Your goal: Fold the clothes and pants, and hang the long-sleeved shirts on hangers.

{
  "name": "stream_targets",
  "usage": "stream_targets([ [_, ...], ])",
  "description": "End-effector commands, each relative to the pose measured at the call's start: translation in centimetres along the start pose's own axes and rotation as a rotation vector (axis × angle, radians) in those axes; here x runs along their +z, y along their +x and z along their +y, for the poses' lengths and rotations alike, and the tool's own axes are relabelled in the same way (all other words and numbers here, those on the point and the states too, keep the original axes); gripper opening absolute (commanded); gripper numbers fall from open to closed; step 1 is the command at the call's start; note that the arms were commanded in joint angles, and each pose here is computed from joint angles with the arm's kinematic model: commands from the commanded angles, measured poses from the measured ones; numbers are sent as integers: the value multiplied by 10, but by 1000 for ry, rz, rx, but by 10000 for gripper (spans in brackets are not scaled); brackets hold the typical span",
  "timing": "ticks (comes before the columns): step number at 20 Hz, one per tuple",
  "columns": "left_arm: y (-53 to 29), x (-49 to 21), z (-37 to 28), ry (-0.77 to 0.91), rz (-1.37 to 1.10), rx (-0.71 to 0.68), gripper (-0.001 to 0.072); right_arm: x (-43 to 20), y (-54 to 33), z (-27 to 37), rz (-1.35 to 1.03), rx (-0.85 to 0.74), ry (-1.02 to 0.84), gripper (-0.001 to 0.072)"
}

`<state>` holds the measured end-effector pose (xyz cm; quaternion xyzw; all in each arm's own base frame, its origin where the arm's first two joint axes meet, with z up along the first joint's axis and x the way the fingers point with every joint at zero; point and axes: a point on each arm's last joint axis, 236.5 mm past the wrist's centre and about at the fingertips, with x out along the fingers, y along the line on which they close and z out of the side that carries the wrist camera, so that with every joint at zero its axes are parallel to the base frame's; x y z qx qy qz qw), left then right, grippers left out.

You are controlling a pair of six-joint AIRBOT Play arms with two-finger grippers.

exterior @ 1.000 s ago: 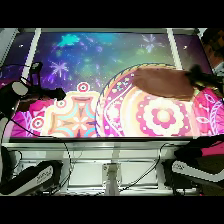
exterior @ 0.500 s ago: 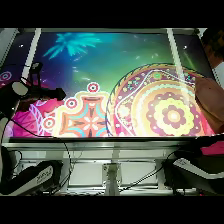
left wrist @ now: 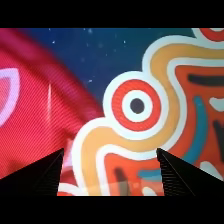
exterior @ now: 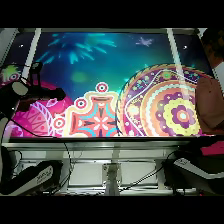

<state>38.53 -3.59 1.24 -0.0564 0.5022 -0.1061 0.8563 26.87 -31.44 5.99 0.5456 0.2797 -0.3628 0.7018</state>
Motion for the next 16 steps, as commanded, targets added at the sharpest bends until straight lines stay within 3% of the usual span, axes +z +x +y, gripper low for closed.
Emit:
stream_targets([
  [1,0,0,0,1,-1,0,655,0,-7,2,-8,2,-11,690],
  [10,0,0,0,1,-1,0,655,32,-80,50,-277,154,120,687],
  [16,0,0,0,1,-1,0,655,51,-132,76,-468,243,38,686],
])
